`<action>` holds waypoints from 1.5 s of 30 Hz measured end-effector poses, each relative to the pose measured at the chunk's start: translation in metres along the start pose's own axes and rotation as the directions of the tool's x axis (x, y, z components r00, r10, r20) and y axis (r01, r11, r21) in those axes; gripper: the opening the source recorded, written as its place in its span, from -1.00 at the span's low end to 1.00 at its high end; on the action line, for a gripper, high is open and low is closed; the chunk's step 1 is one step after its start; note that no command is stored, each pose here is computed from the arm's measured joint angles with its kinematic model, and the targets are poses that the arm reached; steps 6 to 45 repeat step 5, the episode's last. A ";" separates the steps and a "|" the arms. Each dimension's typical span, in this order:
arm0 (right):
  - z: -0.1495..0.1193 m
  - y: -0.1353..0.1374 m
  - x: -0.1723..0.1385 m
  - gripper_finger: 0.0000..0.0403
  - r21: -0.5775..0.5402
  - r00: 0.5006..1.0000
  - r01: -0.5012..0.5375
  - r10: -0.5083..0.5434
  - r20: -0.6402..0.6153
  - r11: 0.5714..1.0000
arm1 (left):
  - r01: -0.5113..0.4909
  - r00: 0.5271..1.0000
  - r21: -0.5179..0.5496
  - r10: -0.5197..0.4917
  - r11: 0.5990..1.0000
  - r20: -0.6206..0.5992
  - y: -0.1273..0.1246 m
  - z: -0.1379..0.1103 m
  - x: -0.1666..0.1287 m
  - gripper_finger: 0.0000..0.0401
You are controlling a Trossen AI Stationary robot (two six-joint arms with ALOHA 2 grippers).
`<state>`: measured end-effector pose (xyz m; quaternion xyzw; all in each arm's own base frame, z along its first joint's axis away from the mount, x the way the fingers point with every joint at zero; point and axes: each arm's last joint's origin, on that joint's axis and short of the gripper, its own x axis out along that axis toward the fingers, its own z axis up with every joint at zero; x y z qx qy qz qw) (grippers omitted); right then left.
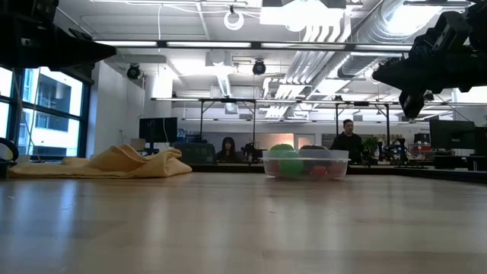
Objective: Pick and placing Produce into tupperware
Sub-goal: Return to Home Position
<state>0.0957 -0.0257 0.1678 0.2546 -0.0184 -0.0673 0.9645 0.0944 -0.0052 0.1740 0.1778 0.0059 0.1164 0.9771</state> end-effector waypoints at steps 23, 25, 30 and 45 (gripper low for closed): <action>0.000 0.000 0.000 -1.00 0.000 1.000 0.000 0.000 0.000 1.000 | 0.000 1.000 0.000 0.000 1.000 0.000 0.000 0.000 0.000 -1.00; 0.000 0.000 0.000 -1.00 0.000 1.000 0.000 0.000 0.000 1.000 | 0.000 1.000 0.000 0.000 1.000 0.000 0.000 0.000 0.000 -1.00; 0.000 0.000 0.000 -1.00 0.000 1.000 0.000 0.000 0.000 1.000 | 0.000 1.000 0.000 0.000 1.000 0.000 0.000 0.000 0.000 -1.00; 0.000 0.000 0.000 -1.00 0.000 1.000 0.000 0.000 0.000 1.000 | 0.000 1.000 0.000 0.000 1.000 0.000 0.000 0.000 0.000 -1.00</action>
